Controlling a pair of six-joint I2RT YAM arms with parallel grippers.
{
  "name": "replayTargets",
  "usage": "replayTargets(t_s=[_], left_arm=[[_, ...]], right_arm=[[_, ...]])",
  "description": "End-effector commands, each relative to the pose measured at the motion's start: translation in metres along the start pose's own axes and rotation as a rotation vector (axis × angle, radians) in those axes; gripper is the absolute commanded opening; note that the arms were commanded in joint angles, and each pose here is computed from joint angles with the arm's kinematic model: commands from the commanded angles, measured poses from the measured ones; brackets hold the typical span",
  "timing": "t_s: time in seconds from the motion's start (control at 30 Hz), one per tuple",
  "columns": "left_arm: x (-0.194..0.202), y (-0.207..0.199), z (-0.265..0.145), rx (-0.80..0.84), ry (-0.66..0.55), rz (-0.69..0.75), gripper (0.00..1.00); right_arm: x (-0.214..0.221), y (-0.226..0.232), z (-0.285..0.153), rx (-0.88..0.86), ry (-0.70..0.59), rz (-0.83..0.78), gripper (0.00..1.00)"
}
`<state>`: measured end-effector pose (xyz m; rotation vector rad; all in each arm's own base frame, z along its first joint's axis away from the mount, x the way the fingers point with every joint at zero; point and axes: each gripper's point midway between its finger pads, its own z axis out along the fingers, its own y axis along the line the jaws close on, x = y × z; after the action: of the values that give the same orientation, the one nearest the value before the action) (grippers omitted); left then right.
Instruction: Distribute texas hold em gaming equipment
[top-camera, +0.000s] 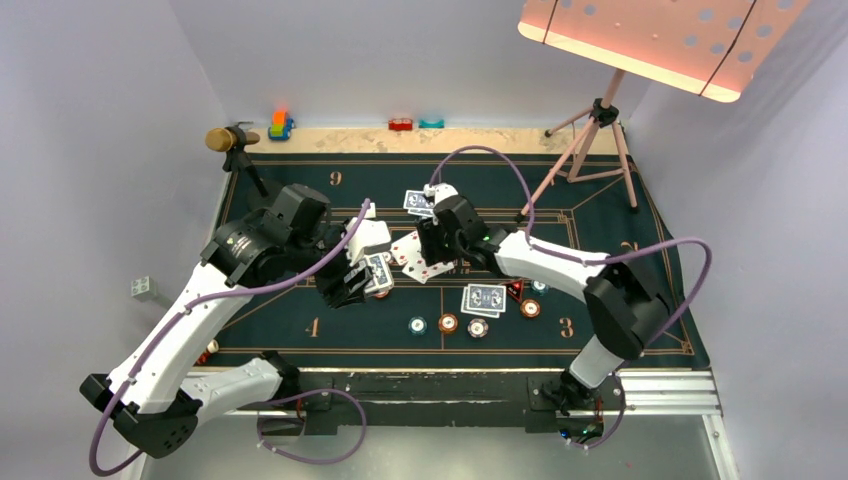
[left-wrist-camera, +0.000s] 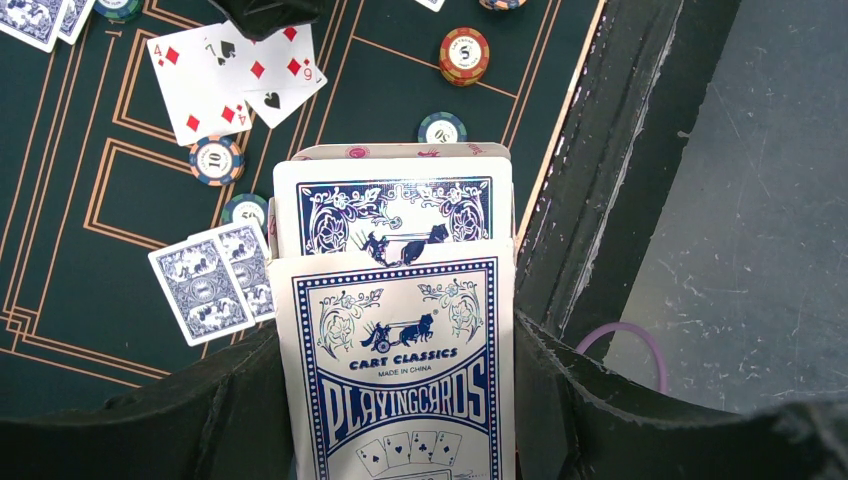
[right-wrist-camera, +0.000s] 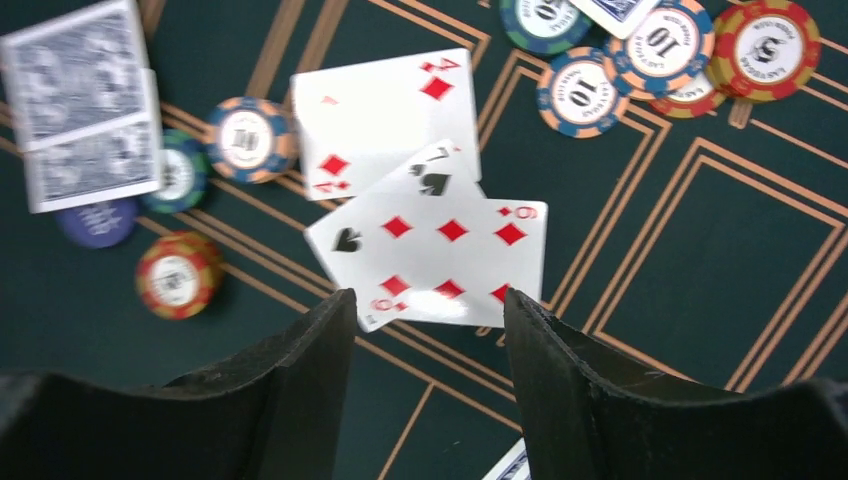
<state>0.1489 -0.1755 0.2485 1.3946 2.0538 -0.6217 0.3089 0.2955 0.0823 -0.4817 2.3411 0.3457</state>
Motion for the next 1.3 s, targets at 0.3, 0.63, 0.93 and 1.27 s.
replayTargets(t_s=[0.3,0.63,0.93,1.27], left_arm=[[-0.001,0.006,0.007,-0.014,-0.013,0.002,0.0],[-0.007,0.024,0.033,-0.025,-0.002,-0.031,0.0],[-0.016,0.032,0.039,-0.041,-0.02,-0.035,0.0],[-0.018,0.031,0.041,-0.034,-0.037,-0.041,0.0]], right_arm=[[-0.026,0.017,-0.084,-0.446,-0.089,0.315,0.71],[-0.057,0.048,-0.188,-0.842,-0.135,0.319,0.9],[-0.074,0.077,-0.208,-0.992,-0.125,0.333,0.94],[-0.071,0.13,-0.203,-1.07,-0.023,0.306,0.96]])
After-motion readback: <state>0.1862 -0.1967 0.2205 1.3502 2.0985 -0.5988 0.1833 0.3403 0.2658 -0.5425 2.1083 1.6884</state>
